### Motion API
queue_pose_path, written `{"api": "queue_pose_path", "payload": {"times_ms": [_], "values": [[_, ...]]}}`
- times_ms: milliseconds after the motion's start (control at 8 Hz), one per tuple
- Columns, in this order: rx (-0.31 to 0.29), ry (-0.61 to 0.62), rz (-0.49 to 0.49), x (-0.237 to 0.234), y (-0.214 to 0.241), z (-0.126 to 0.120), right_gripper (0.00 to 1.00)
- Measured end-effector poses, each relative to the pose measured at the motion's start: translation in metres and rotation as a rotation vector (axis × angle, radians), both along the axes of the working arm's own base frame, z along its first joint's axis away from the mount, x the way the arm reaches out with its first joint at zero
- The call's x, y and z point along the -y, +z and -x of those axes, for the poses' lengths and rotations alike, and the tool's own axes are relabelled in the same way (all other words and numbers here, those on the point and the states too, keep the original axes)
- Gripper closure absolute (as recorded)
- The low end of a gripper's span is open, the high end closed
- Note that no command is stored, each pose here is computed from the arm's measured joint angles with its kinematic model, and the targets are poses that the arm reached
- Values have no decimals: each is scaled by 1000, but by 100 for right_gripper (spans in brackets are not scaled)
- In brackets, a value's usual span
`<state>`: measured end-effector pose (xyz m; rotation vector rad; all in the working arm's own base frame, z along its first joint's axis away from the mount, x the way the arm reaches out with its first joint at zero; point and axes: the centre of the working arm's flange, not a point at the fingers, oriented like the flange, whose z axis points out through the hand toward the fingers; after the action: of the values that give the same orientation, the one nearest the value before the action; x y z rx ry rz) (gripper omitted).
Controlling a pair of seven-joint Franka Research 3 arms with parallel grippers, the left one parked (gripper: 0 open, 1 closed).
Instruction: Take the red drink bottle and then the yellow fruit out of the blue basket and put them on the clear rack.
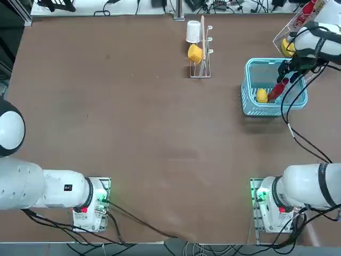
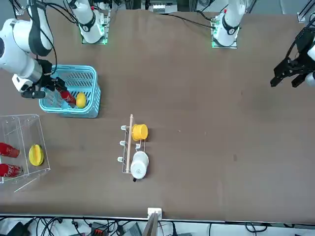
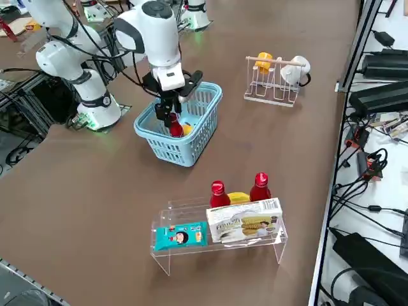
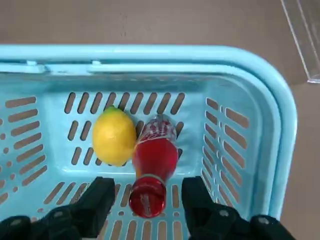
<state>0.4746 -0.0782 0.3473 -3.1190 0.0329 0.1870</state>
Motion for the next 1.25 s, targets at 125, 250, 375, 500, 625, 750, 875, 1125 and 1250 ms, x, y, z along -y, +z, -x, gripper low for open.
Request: {"api": "queue_pose_path", "payload": {"times_ms": [125, 250, 375, 500, 625, 750, 875, 1125, 1250], "values": [[-3, 0, 0, 0, -2, 0, 19], [-6, 0, -1, 0, -3, 0, 24], [-10, 0, -1, 0, -5, 0, 29], [-14, 0, -2, 0, -7, 0, 29], [-17, 0, -2, 0, -9, 0, 33], [-19, 0, -3, 0, -10, 0, 41], [-20, 0, -3, 0, -11, 0, 45], [-17, -1, -2, 1, -9, -1, 61], [-14, 0, -1, 1, -7, -3, 62]]}}
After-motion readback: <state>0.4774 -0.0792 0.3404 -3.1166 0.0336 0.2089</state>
